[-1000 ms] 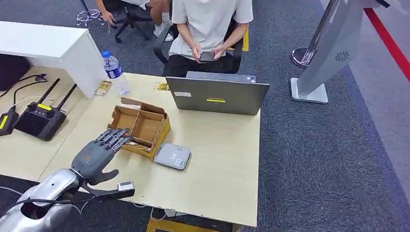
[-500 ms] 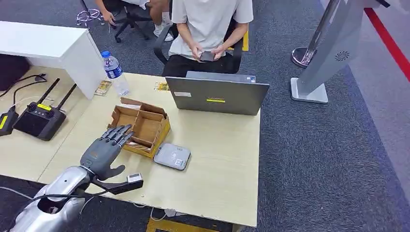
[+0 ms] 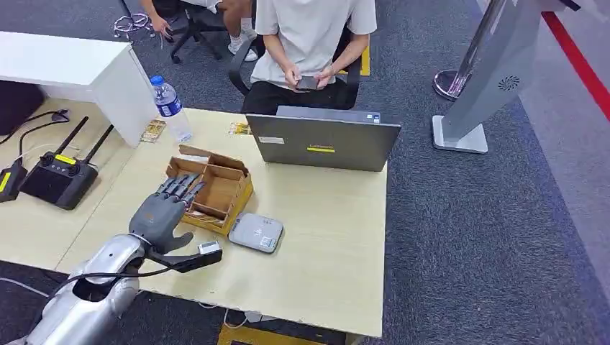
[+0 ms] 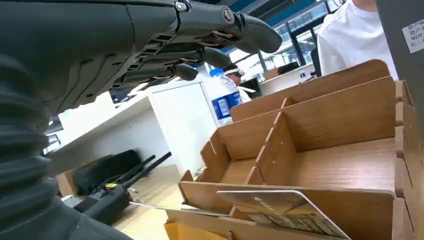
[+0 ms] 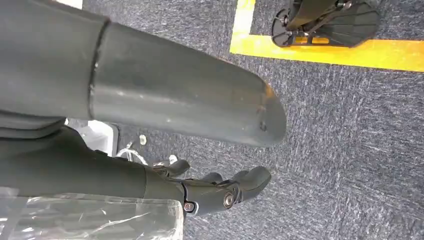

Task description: Pass the card to the sensor for recognition and then transmit it.

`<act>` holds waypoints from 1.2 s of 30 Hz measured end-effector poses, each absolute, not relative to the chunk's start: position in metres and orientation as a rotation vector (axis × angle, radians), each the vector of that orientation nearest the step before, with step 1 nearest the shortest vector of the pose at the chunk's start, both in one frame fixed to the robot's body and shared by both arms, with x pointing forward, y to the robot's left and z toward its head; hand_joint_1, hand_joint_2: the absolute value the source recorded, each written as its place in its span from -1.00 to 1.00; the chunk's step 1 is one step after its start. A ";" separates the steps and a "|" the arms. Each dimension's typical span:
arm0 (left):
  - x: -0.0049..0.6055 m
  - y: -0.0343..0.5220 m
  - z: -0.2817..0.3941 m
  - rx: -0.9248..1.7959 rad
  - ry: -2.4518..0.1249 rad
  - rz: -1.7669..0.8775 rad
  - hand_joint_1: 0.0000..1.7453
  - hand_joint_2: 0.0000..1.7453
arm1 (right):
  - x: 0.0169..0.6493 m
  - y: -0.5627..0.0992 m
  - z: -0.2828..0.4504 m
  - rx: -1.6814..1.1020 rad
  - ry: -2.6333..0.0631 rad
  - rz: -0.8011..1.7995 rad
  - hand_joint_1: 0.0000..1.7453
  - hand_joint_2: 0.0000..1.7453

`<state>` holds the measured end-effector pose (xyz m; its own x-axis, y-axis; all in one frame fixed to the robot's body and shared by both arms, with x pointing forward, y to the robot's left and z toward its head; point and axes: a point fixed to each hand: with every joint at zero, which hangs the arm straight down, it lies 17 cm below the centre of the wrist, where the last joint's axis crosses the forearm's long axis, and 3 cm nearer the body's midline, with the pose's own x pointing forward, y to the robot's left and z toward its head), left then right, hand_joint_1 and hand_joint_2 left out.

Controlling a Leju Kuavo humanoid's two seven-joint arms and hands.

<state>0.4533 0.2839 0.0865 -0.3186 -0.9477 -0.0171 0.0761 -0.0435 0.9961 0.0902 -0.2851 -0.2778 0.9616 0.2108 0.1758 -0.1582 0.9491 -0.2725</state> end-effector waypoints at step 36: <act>0.489 0.285 0.066 0.998 -1.268 -1.469 -1.00 1.00 | 0.092 -0.284 -0.278 -0.255 -0.208 0.215 -1.00 -1.00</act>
